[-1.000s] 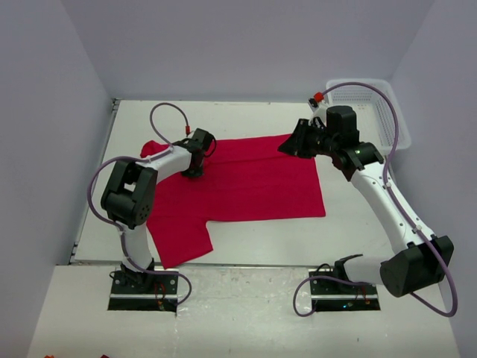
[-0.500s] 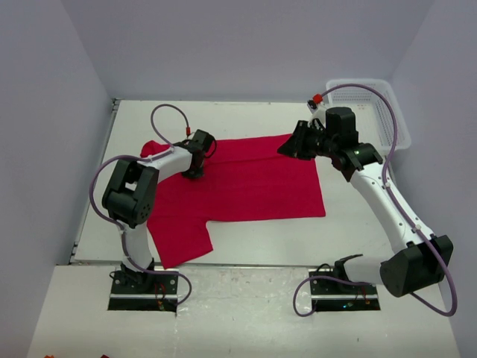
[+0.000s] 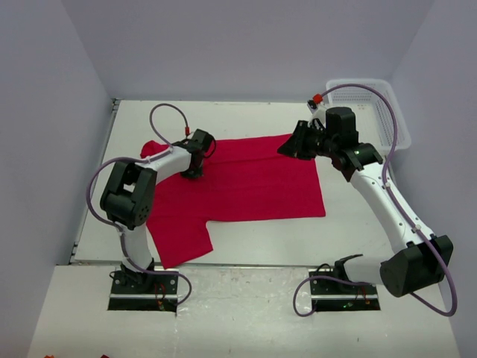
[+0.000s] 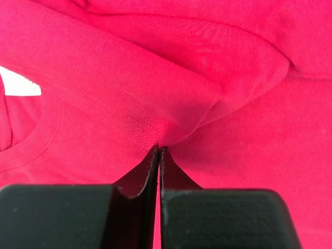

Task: Fold and stack the t-shirts
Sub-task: Fold the flattened tshirt in 1/3 of the way

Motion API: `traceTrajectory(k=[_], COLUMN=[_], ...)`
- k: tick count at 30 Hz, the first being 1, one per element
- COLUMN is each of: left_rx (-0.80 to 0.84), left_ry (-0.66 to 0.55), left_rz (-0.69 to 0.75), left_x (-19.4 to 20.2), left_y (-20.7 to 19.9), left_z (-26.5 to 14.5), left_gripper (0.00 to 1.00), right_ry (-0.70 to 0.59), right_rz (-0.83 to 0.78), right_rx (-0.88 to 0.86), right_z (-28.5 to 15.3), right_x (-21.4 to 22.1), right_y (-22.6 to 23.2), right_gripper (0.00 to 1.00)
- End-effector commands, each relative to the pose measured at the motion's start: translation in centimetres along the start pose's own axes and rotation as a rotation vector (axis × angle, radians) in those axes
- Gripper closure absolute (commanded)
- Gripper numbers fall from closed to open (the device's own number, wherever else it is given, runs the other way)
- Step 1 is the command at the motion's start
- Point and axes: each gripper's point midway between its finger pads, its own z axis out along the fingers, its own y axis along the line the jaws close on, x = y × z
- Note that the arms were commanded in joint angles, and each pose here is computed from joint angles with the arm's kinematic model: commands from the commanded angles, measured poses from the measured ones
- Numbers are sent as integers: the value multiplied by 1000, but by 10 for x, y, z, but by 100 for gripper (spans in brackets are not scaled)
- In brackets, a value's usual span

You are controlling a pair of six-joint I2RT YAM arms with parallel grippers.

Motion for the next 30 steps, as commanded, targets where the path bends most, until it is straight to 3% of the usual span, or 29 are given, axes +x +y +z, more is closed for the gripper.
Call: traceTrajectory(k=[1, 30], left_rx=[11, 28], left_ry=[-56, 2], left_rz=[-24, 22], left_x=[-17, 34], left_y=[-2, -55], left_z=[-30, -72], left_gripper=[100, 100], right_ry=[-36, -41], right_rz=[-15, -26], right_rx=[-50, -61], right_z=[-5, -19], right_x=[-12, -5], right_y=[14, 19], right_gripper=[82, 82])
